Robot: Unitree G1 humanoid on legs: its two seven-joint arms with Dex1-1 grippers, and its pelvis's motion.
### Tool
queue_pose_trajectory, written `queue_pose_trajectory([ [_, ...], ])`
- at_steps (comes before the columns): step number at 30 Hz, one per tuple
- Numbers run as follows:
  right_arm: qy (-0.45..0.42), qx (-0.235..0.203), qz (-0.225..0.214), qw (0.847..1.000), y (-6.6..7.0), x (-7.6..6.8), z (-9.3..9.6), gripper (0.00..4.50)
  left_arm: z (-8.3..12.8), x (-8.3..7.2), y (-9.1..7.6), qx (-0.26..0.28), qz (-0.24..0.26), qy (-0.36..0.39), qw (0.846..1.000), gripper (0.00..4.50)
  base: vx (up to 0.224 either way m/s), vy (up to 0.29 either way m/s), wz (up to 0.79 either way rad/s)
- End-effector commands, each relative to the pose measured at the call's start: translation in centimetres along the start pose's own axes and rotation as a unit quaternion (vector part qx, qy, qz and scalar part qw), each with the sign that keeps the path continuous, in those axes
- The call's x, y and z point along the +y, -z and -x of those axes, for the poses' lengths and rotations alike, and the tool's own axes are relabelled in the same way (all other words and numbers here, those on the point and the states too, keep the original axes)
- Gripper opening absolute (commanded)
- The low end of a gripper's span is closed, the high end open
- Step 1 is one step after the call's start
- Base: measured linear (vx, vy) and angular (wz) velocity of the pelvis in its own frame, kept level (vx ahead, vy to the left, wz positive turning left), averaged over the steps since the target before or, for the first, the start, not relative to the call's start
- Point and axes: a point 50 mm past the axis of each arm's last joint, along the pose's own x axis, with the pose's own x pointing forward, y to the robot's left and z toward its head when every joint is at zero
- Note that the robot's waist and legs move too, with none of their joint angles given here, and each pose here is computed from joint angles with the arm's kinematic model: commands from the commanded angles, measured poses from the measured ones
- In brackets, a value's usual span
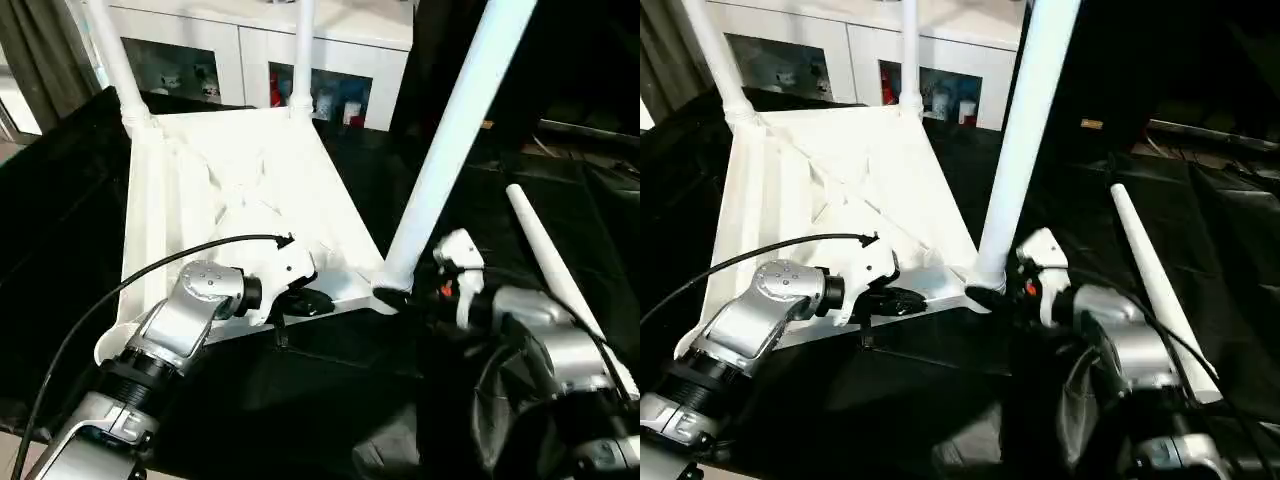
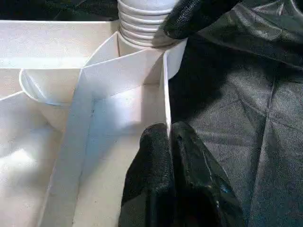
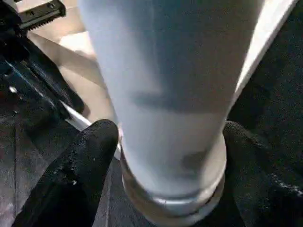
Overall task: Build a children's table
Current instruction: Rotate leg to tighten
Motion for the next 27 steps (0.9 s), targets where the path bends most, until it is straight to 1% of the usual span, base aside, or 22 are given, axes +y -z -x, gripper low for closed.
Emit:
queue_pose_trajectory([
  [1, -0.022, -0.001, 0.0, 1.0, 0.0, 0.4, -0.4, 3.22, -0.1, 0.1, -1.1, -0.015, -0.023, 0.01, 1.0, 0.0, 0.0, 0.0, 0.0],
  [3, -0.024, -0.001, -0.001, 1.0, 0.0, 0.5, -0.5, 2.97, -0.1, 0.1, -1.1, -0.016, -0.023, 0.01, 1.0, 0.0, 0.0, 0.0, 0.0],
  [4, -0.028, 0.002, -0.003, 1.0, 0.3, 0.8, -0.5, 2.82, -0.1, 0.1, -1.0, -0.015, -0.022, 0.01, 1.0, 0.0, 0.0, 0.0, 0.0],
  [9, -0.03, 0.008, -0.009, 0.999, 0.9, 1.2, -0.5, 2.72, -0.1, 0.1, -0.7, -0.013, -0.02, 0.008, 1.0, 0.0, 0.0, 0.0, 0.0],
  [12, -0.007, 0.003, -0.021, 1.0, 1.2, 1.2, -0.8, 2.72, -0.4, 0.4, -0.7, -0.012, -0.006, -0.009, 1.0, 0.0, 0.0, 0.0, 0.0],
  [14, 0.062, -0.007, -0.042, 0.997, 1.8, 0.8, -1.4, 2.72, -1.2, 0.8, -0.5, 0.002, 0.012, -0.043, 0.999, 0.0, 0.0, 0.0, 0.0],
  [15, 0.097, -0.011, -0.058, 0.994, 2.1, 0.6, -1.8, 2.71, -1.5, 1.0, -0.5, 0.007, 0.019, -0.058, 0.998, 0.0, 0.0, 0.0, 0.0],
  [16, 0.144, -0.015, -0.079, 0.986, 2.5, 0.4, -2.2, 2.71, -2.1, 1.2, -0.6, 0.009, 0.03, -0.077, 0.997, 0.0, 0.0, 0.0, 0.0],
  [17, 0.203, -0.017, -0.103, 0.974, 2.9, 0.1, -2.6, 2.71, -2.7, 1.4, -0.9, 0.006, 0.041, -0.097, 0.994, 0.0, 0.0, 0.0, 0.0],
  [18, 0.203, -0.017, -0.103, 0.974, 2.9, 0.1, -2.6, 2.7, -2.7, 1.4, -0.9, 0.006, 0.041, -0.097, 0.994, 0.0, 0.0, 0.0, 0.0],
  [19, 0.27, -0.015, -0.142, 0.952, 3.5, -0.1, -3.6, 2.7, -4.0, 1.3, -1.6, -0.001, 0.055, -0.114, 0.992, 0.0, 0.0, 0.0, 0.0],
  [20, 0.284, -0.014, -0.152, 0.947, 3.6, 0.0, -3.9, 2.7, -4.4, 1.2, -1.8, -0.002, 0.057, -0.116, 0.992, 0.0, 0.0, 0.0, 0.0],
  [21, 0.309, -0.009, -0.173, 0.935, 3.7, 0.5, -5.2, 2.7, -5.8, 0.6, -2.5, -0.005, 0.058, -0.111, 0.992, 0.0, 0.0, 0.0, 0.0],
  [22, 0.305, -0.015, -0.168, 0.937, 3.2, 0.9, -6.1, 2.7, -6.5, 0.2, -3.0, -0.007, 0.051, -0.101, 0.994, 0.0, 0.0, 0.0, 0.0],
  [24, 0.297, -0.022, -0.161, 0.941, 2.8, 1.3, -6.8, 2.7, -7.0, -0.1, -3.4, -0.008, 0.044, -0.092, 0.995, 0.0, 0.0, 0.0, 0.0],
  [25, 0.279, -0.033, -0.152, 0.948, 2.2, 1.8, -7.6, 3.05, -7.5, -0.5, -3.7, -0.007, 0.034, -0.081, 0.996, 0.0, 0.0, 0.0, 0.0],
  [26, 0.264, -0.041, -0.146, 0.953, 1.8, 2.1, -8.0, 3.26, -7.6, -0.6, -3.8, -0.007, 0.03, -0.077, 0.997, 0.0, 0.0, 0.0, 0.0],
  [27, 0.254, -0.047, -0.142, 0.955, 1.5, 2.3, -8.3, 3.26, -7.6, -0.7, -3.9, -0.006, 0.027, -0.074, 0.997, 0.0, 0.0, 0.0, 0.0],
])
